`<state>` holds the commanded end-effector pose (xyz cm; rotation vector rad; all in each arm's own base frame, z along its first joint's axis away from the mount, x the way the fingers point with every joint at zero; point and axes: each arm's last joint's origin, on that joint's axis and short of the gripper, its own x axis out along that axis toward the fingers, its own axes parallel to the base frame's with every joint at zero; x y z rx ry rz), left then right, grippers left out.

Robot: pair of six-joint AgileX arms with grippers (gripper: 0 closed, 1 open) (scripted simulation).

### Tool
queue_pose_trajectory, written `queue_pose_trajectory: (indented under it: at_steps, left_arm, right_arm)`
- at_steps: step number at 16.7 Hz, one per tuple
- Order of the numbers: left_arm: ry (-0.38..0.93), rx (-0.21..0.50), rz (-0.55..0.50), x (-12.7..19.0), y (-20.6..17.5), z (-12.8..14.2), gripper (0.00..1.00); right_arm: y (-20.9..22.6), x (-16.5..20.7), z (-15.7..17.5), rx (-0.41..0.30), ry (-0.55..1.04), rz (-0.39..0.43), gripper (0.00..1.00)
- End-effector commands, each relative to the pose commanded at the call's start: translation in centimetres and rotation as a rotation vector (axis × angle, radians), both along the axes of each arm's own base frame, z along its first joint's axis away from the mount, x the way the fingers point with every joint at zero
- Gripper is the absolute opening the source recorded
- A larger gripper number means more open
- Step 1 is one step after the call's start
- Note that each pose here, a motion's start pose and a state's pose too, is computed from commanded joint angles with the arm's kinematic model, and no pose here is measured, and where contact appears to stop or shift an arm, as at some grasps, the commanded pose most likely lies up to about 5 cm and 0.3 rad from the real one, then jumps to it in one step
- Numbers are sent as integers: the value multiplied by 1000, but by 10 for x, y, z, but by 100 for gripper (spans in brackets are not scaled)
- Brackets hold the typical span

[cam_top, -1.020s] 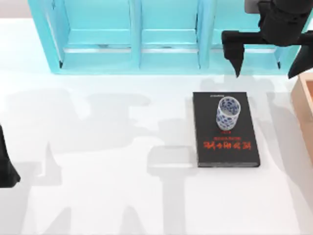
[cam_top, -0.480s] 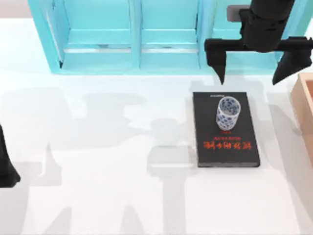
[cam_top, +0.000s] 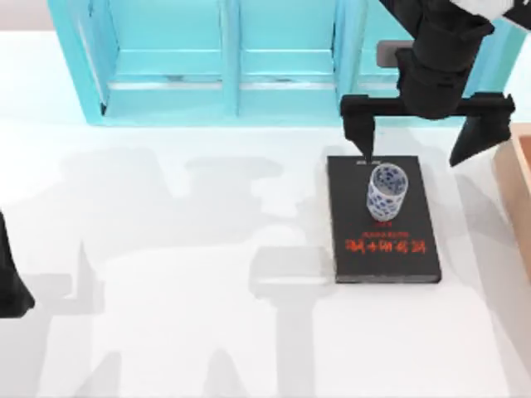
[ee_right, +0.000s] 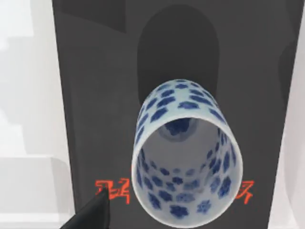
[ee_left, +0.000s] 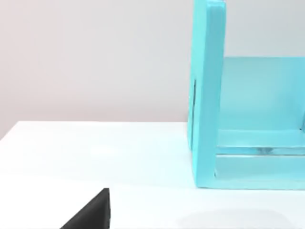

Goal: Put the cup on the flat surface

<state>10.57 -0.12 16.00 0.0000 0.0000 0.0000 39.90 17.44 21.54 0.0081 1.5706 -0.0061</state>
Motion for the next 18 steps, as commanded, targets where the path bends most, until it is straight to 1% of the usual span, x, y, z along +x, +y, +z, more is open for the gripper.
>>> queue_pose_trajectory:
  at_steps: [4,6,11,18]
  left_arm:
    - [0,0,0,0,0,0,100]
    - [0,0,0,0,0,0,100]
    - [0,0,0,0,0,0,100]
    - [0,0,0,0,0,0,100]
  right_arm:
    - [0,-2,-40,0,0,0,100]
    - [-1,-4,-53,0,0,0,100]
    - [-1,-4,-56,0,0,0,100]
    - [-1,-4,-56,0,0,0,47]
